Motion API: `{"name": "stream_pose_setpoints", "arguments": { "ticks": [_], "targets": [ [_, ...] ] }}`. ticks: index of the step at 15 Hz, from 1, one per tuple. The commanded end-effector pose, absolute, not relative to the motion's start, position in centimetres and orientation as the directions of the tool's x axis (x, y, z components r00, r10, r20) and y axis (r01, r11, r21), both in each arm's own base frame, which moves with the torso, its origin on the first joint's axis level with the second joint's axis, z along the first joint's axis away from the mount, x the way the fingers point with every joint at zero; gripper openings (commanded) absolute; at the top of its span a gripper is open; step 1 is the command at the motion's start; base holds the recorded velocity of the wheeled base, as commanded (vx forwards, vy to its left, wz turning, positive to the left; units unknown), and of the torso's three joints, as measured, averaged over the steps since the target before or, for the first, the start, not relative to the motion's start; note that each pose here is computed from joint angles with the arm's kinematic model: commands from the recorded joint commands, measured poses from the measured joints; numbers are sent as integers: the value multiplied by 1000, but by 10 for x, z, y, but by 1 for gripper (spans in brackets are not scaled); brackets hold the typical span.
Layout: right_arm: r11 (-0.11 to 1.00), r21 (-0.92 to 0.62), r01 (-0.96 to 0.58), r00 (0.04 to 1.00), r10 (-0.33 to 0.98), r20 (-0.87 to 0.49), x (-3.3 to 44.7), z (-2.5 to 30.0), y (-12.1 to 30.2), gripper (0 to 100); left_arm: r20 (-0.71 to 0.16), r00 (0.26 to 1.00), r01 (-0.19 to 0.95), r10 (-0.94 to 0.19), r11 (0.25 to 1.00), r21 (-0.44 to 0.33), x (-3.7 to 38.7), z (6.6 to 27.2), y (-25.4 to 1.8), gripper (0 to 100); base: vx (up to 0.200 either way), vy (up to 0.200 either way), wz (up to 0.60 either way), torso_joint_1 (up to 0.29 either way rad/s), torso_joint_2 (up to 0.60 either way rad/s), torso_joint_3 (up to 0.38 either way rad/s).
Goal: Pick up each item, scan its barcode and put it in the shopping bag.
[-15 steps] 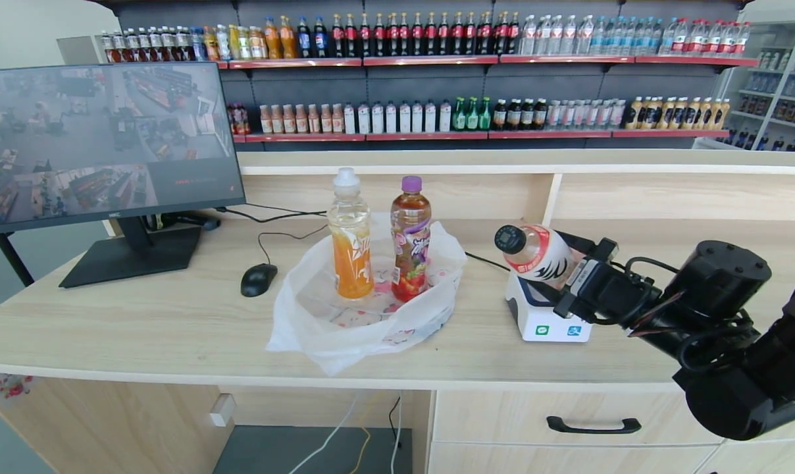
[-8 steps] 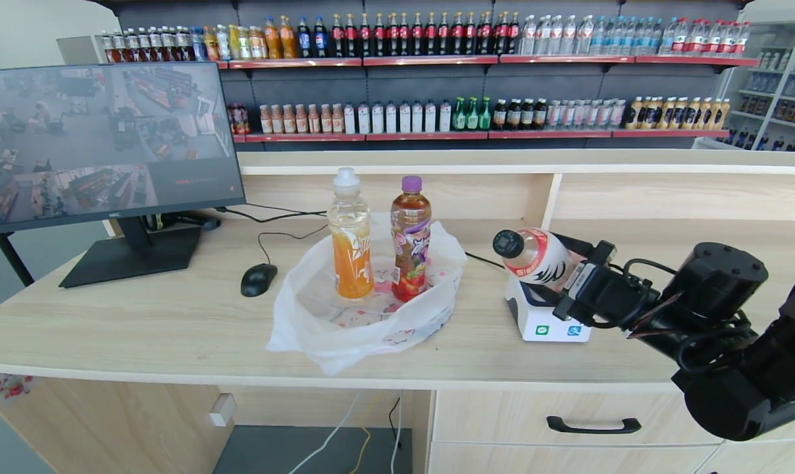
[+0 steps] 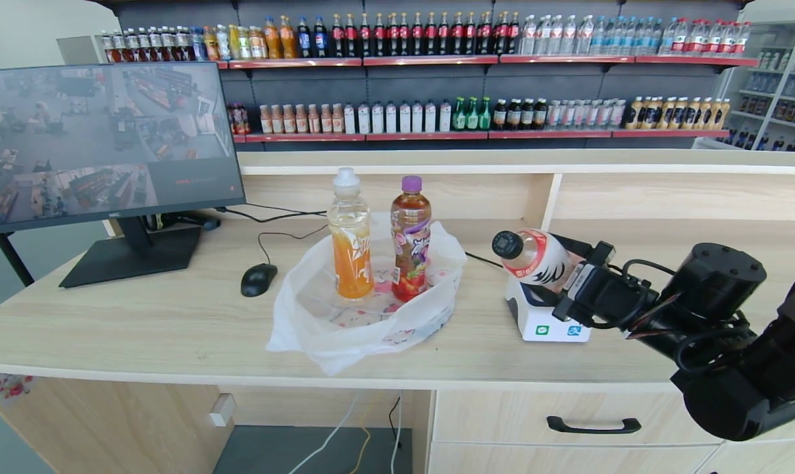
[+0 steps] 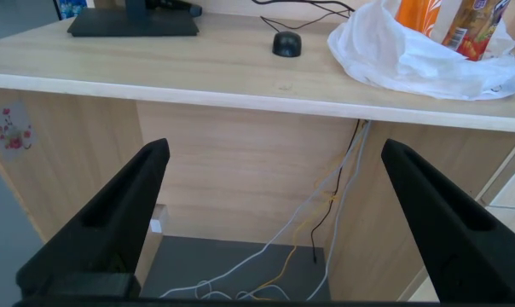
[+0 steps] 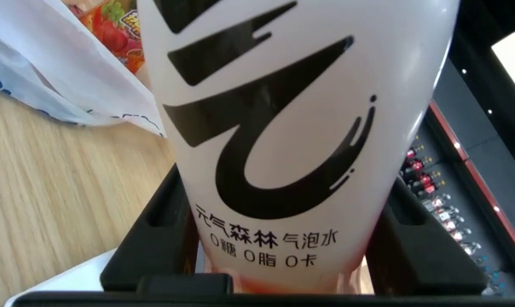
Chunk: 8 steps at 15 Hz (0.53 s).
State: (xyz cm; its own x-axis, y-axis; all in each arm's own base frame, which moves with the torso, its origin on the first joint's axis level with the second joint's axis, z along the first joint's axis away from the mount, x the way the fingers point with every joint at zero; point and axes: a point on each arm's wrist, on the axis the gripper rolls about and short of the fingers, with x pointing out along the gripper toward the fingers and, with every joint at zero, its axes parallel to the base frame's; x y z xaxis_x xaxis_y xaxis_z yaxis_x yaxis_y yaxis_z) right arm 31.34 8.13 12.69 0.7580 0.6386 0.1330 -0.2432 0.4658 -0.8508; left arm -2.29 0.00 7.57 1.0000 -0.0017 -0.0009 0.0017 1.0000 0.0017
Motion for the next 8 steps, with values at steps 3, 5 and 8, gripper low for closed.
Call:
{"name": "stream_pose_setpoints", "arguments": {
  "ticks": [3,5,8],
  "targets": [
    [521,-825,-218,739,640,209,305,152,84,0,-2,1000,2,-2,1000,2,-23,75,0,100,0,0,0,0,0,0],
    [619,-753,-222,752,600,272,293,172,92,0,0,1000,2,-2,1000,2,-23,76,0,100,0,0,0,0,0,0],
    [736,-624,-262,774,546,319,280,183,114,0,0,1000,2,-2,1000,2,-23,76,0,100,0,0,0,0,0,0]
  ]
}}
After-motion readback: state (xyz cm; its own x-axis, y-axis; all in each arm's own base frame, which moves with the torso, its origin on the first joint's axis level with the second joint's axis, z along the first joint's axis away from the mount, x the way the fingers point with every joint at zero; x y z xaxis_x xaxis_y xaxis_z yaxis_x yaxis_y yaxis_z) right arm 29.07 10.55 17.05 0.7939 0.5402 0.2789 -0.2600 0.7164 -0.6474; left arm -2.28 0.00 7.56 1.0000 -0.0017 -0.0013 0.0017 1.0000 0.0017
